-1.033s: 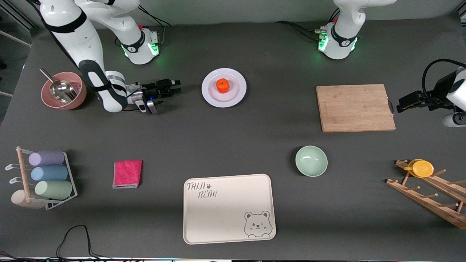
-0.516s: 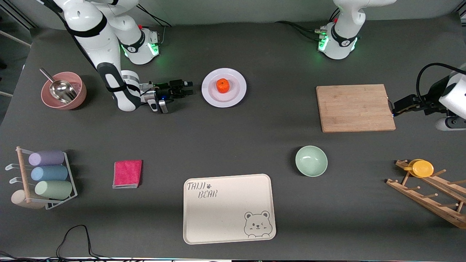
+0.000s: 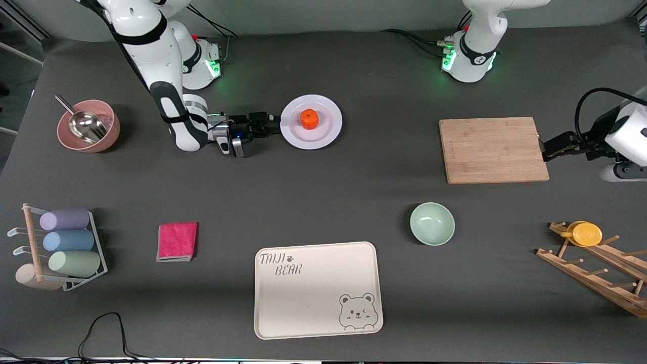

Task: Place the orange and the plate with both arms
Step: 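Grasp the white plate rim with the right gripper, then lift the plate by its rim with the right gripper, then carry the plate with the right gripper over the cream tray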

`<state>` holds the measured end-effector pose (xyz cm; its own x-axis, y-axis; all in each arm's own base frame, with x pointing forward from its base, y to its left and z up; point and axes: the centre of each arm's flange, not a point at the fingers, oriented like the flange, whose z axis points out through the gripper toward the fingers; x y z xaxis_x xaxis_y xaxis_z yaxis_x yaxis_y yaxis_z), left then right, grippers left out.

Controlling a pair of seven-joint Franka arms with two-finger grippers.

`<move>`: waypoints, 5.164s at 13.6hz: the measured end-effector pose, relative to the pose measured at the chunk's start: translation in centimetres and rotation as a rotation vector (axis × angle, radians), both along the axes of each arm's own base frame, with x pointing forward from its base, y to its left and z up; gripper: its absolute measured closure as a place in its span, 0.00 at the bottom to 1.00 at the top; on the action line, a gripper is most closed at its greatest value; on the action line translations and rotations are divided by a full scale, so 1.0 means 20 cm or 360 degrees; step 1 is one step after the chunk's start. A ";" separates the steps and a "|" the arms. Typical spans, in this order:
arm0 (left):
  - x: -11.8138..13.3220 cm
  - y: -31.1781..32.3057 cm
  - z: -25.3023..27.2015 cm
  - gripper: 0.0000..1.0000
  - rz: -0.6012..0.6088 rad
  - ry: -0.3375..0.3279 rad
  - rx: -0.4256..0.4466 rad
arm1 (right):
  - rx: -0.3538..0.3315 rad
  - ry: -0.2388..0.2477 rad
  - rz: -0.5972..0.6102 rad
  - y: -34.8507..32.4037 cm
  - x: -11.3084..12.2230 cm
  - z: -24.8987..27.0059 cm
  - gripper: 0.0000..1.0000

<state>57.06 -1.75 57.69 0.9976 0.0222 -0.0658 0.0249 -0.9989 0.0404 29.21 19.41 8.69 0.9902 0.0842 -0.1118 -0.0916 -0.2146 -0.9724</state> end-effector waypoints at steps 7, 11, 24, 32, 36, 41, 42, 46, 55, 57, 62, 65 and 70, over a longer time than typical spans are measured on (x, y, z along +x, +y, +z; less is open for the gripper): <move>0.00 0.02 0.00 0.00 0.0011 0.0002 0.0002 | -0.0009 -0.0009 -0.0032 0.05 0.00 -0.01 0.06; 0.00 0.03 -0.01 0.00 -0.0008 0.0002 0.0059 | -0.0004 -0.0047 -0.0027 0.06 0.01 -0.03 0.17; 0.04 0.04 -0.08 0.00 -0.0019 0.0041 0.0099 | -0.0003 -0.0167 -0.0002 0.05 0.02 -0.08 0.90; 0.05 0.04 -0.08 0.00 -0.0017 0.0014 0.0098 | -0.0004 -0.0170 -0.0002 0.05 0.02 -0.08 0.96; 0.05 0.04 -0.07 0.00 -0.0017 0.0004 0.0097 | -0.0001 -0.0107 -0.0028 0.08 0.09 -0.09 0.96; 0.05 0.04 -0.07 0.00 -0.0016 0.0005 0.0097 | 0.0005 0.0055 -0.0092 0.16 0.29 -0.06 0.96; 0.05 0.04 -0.06 0.00 -0.0016 0.0002 0.0097 | 0.0009 0.0086 -0.0107 0.18 0.35 -0.04 0.96; 0.05 0.04 -0.05 0.00 -0.0016 -0.0008 0.0097 | 0.0031 0.0156 -0.0167 0.21 0.58 0.08 0.96; 0.05 0.04 -0.04 0.00 -0.0016 -0.0020 0.0096 | -0.0039 0.0150 -0.0185 0.11 1.05 0.60 0.96; 0.05 0.04 -0.04 0.00 -0.0016 -0.0028 0.0096 | -0.0046 0.0160 -0.0180 0.13 1.13 0.68 0.96; 0.06 0.03 -0.03 0.00 -0.0022 -0.0044 0.0095 | -0.0102 0.0132 -0.0219 0.18 1.36 0.91 0.96; 0.06 0.03 -0.01 0.00 -0.0021 -0.0057 0.0095 | -0.0118 0.0100 -0.0259 0.16 1.50 1.05 0.96; 0.06 0.03 0.00 0.00 -0.0021 -0.0065 0.0094 | -0.0156 0.0069 -0.0300 0.18 1.79 1.10 0.96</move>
<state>58.26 -1.14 57.78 0.9996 0.0117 -0.0243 0.0112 -0.9998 -0.0181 64.92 22.97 30.70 0.9814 -0.1157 -0.1530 -0.1803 -0.2832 -0.9420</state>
